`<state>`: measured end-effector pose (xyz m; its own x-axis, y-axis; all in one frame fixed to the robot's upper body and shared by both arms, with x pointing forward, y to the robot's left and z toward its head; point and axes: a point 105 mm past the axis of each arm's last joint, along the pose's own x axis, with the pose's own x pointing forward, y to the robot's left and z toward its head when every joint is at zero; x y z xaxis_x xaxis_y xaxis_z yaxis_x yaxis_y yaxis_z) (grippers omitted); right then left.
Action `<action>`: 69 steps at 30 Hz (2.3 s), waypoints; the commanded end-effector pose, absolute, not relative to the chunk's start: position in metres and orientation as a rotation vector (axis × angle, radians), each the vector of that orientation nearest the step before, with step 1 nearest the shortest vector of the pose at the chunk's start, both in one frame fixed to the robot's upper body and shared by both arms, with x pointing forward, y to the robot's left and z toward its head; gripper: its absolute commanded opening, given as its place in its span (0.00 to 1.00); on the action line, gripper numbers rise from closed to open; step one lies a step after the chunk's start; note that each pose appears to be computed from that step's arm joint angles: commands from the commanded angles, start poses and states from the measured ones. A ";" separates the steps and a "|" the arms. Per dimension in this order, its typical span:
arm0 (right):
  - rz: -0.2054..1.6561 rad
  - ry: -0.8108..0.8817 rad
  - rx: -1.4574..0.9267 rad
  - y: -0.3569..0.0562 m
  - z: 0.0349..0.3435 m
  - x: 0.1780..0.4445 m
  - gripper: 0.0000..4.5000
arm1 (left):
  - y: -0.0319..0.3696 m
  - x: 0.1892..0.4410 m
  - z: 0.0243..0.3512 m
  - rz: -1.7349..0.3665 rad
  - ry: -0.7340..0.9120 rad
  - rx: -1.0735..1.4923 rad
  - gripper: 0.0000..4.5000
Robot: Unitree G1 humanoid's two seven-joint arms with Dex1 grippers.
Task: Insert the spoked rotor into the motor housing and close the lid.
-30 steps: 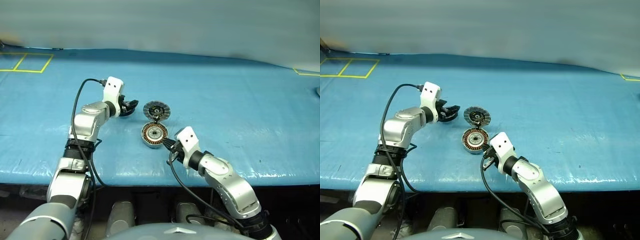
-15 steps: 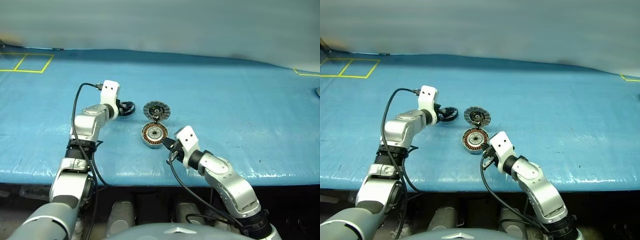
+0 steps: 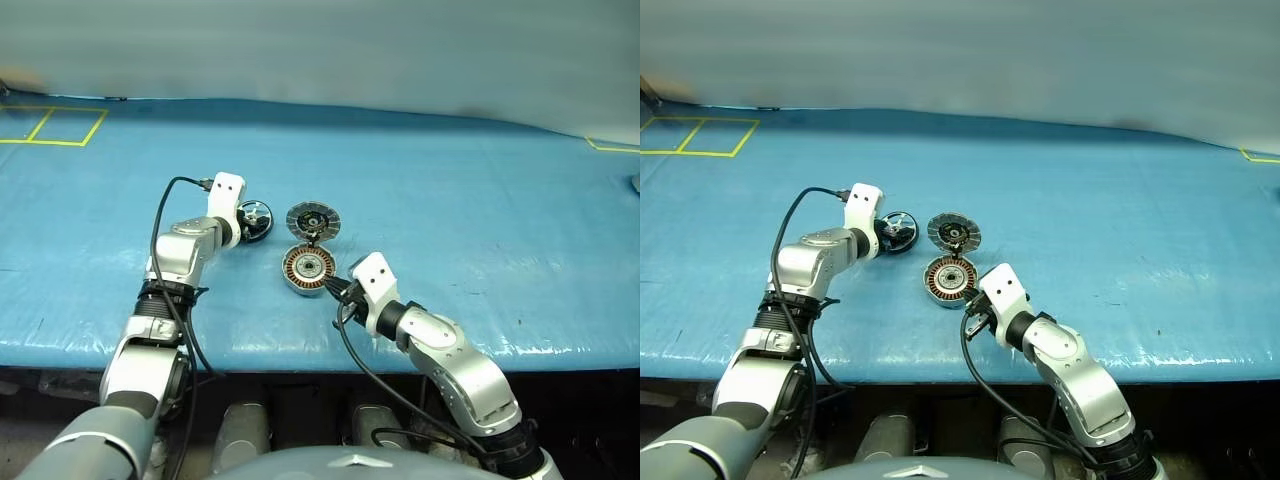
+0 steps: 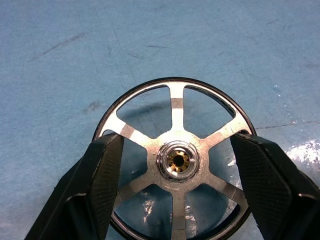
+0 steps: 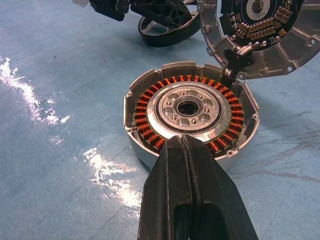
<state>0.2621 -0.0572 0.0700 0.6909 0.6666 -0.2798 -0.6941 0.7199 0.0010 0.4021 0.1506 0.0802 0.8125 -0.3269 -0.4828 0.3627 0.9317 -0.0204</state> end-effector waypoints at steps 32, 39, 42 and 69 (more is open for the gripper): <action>0.673 0.097 0.077 -0.084 0.075 0.251 0.00 | 0.167 0.309 0.133 -0.812 0.367 0.331 0.29; 0.636 0.111 0.099 -0.087 0.054 0.247 0.00 | 0.120 0.302 0.146 -1.018 0.306 0.357 0.29; 0.639 0.108 0.097 -0.085 0.052 0.246 0.00 | 0.102 0.301 0.150 -1.110 0.294 0.374 0.29; 0.623 0.110 0.062 -0.084 0.050 0.249 0.00 | 0.080 0.324 0.116 -1.177 0.397 0.516 0.29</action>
<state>0.2467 -0.0850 0.0417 0.8057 0.5807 -0.1171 -0.5710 0.8139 0.1076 0.3201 0.0785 0.1067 0.3212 -0.7659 -0.5570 0.9454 0.2933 0.1419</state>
